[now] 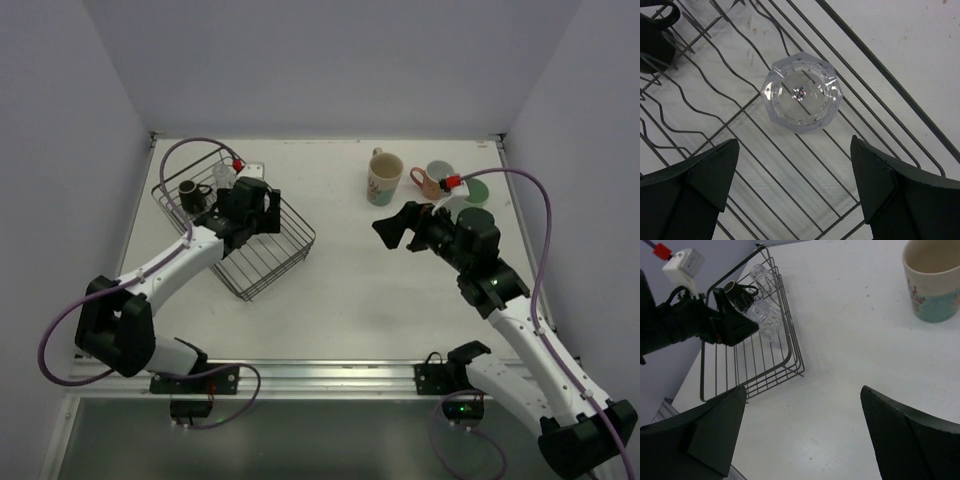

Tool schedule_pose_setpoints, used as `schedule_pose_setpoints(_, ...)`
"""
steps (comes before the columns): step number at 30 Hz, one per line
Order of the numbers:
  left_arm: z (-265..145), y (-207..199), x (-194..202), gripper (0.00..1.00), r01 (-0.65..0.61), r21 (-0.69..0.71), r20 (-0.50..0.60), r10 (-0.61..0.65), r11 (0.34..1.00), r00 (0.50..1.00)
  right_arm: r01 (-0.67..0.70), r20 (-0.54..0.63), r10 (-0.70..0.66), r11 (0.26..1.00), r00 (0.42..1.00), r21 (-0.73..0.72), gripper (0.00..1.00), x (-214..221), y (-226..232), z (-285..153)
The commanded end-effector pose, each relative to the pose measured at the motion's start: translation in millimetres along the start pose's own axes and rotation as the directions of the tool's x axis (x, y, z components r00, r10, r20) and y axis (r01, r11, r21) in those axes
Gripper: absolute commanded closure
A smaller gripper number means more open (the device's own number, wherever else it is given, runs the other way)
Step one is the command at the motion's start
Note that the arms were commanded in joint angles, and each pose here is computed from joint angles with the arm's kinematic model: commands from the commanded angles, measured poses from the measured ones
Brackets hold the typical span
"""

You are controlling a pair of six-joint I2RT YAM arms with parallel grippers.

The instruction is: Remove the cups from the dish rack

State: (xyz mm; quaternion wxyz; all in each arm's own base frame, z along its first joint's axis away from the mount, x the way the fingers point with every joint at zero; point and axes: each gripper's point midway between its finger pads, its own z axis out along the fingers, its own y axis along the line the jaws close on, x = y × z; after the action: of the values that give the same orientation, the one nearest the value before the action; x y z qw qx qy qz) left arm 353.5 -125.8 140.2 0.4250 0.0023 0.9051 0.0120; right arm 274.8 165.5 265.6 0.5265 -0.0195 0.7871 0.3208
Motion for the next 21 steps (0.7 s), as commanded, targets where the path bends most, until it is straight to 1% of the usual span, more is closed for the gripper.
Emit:
schedule_pose_setpoints(1, 13.5, -13.4, -44.6, 0.00, 0.077, 0.037, 0.111, -0.081, 0.996, 0.990, -0.014, 0.061, 0.024, 0.987, 0.998, -0.157, 0.01, -8.4, 35.6, -7.7)
schedule_pose_setpoints(6, 42.4, -16.0, -35.8, 0.00, 0.064, 0.032, 0.065, -0.066, 0.997, 0.996, -0.016, 0.039, 0.026, 0.975, 0.999, -0.220, 0.01, 3.6, 46.9, -13.6)
schedule_pose_setpoints(8, 49.8, -18.0, -36.0, 0.00, 0.056, 0.027, 0.060, -0.057, 0.998, 0.997, -0.014, 0.033, 0.022, 0.971, 0.999, -0.239, 0.01, 4.4, 51.5, -15.2)
schedule_pose_setpoints(13, 60.4, -8.3, -38.5, 0.00, 0.053, -0.034, 0.065, -0.051, 0.998, 0.997, -0.017, 0.024, 0.024, 0.963, 0.999, -0.271, 0.01, 5.4, 58.1, -17.4)
schedule_pose_setpoints(17, 70.4, -8.6, -37.1, 0.00, 0.043, -0.037, 0.063, -0.040, 0.998, 0.997, -0.022, 0.009, 0.026, 0.959, 1.000, -0.284, 0.01, 9.2, 60.4, -15.4)
schedule_pose_setpoints(18, 75.2, -8.5, -33.1, 0.00, 0.038, -0.042, 0.052, -0.036, 0.998, 0.998, -0.025, 0.004, 0.027, 0.959, 1.000, -0.283, 0.01, 10.3, 60.3, -14.8)
schedule_pose_setpoints(21, 80.3, -8.9, -26.7, 0.08, 0.031, -0.042, 0.035, -0.029, 0.999, 0.999, -0.028, -0.006, 0.028, 0.956, 1.000, -0.291, 0.01, 12.4, 62.4, -14.1)
